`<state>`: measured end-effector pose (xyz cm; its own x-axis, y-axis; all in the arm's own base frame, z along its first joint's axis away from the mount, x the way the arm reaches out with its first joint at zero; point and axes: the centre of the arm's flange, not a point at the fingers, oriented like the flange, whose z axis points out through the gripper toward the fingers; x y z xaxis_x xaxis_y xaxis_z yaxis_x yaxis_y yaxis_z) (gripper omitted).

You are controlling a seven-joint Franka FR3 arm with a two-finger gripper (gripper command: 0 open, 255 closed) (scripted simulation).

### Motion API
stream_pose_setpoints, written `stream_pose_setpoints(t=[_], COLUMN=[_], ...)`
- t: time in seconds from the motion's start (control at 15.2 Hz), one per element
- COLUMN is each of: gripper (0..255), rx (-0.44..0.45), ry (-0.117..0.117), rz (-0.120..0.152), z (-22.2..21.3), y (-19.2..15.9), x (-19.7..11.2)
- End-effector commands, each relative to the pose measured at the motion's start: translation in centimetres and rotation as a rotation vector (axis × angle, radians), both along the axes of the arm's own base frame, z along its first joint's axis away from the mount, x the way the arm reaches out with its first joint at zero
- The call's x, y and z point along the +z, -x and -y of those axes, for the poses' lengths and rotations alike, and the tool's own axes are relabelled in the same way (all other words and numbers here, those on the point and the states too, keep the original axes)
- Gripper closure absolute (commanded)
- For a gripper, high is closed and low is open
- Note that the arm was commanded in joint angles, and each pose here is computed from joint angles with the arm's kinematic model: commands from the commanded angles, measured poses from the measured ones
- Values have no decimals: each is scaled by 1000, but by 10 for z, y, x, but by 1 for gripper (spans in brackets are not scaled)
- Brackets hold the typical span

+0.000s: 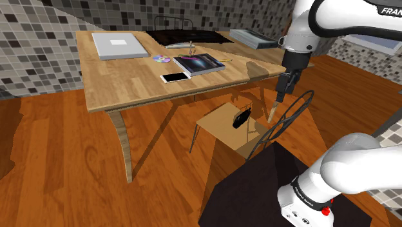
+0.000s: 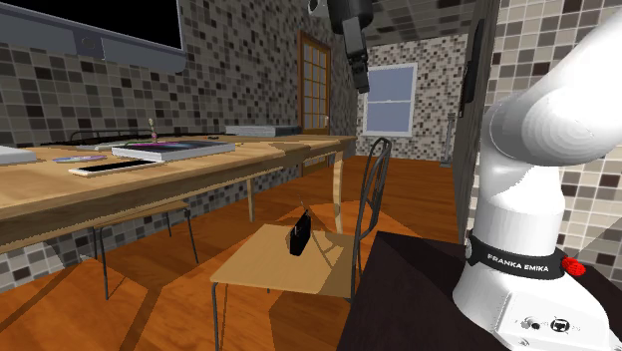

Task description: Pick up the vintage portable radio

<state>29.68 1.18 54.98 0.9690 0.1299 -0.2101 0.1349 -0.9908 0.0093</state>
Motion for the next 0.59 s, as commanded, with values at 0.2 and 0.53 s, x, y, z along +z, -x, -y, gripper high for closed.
stream_pose_setpoints(t=[0.2, 0.53], gripper=[0, 0], rx=[-98, -262], ry=[0, -1], rz=[10, 27], z=[9, 30], y=[-28, -73], x=[-26, -68])
